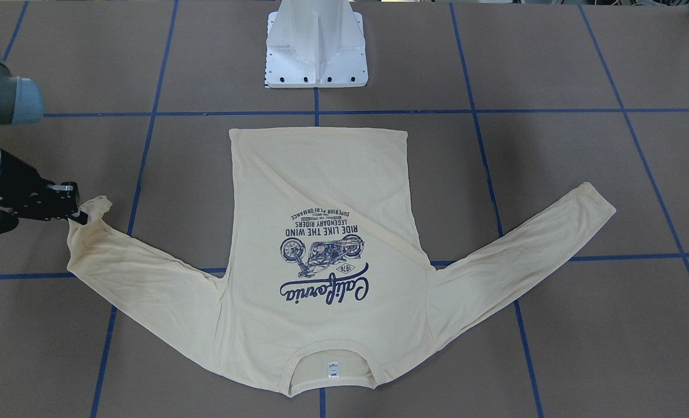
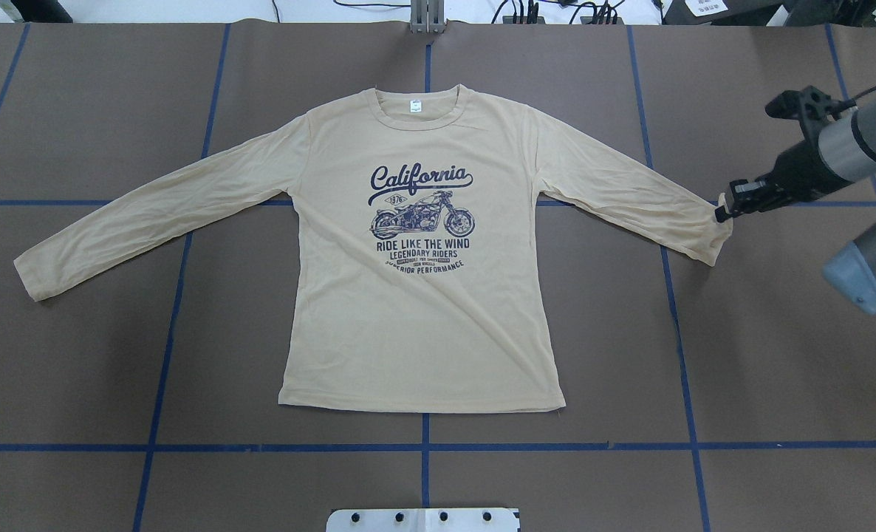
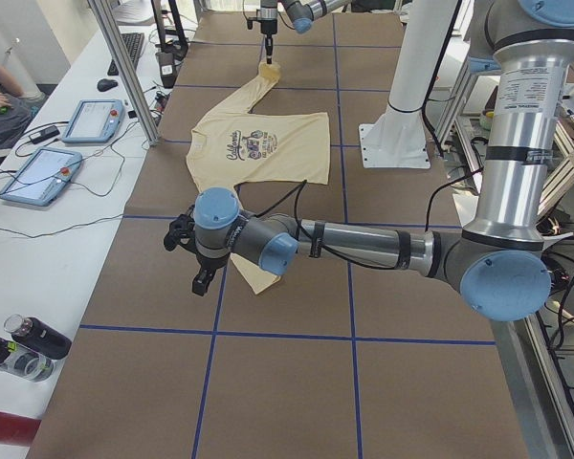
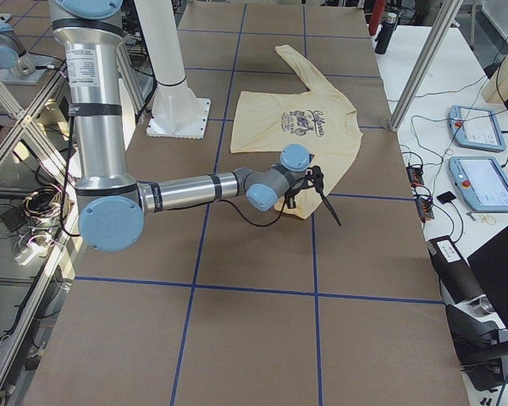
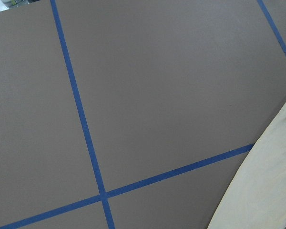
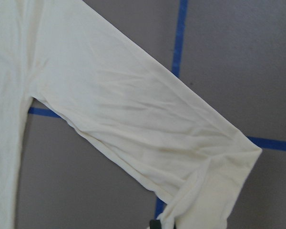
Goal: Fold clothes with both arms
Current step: 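Lift the sleeve with the right gripper and carry it toward the collar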
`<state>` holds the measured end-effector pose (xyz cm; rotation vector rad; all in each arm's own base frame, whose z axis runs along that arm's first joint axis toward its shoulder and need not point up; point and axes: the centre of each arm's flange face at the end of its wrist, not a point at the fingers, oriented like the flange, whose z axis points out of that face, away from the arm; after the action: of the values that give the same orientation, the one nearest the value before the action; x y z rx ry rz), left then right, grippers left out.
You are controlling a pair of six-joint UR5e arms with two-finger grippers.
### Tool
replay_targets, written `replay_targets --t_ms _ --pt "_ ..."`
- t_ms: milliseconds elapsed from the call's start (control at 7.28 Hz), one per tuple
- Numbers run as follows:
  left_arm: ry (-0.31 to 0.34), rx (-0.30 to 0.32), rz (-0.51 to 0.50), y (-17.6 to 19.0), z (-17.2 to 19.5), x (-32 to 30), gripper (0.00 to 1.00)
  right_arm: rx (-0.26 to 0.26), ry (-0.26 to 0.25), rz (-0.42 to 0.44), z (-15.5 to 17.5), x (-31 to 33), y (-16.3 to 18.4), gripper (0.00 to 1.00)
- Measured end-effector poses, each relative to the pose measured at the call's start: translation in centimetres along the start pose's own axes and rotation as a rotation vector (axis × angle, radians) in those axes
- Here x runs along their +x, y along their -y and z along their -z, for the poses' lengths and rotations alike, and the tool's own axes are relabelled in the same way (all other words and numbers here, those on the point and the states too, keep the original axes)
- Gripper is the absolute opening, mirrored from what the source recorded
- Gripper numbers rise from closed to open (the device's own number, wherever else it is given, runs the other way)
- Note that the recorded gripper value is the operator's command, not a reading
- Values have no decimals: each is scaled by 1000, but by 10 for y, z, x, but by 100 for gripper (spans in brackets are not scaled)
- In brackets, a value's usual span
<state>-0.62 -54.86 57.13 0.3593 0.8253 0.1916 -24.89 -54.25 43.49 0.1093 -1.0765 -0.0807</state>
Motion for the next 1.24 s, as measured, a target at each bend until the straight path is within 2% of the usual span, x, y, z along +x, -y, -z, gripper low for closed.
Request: replay_targets --t_ms 550,1237 --pt "1 -10 10 0 -5 -5 100 25 78 16 15 -140 74 0" --pt "2 -20 21 -2 -10 -11 100 50 132 3 26 -253 139 0"
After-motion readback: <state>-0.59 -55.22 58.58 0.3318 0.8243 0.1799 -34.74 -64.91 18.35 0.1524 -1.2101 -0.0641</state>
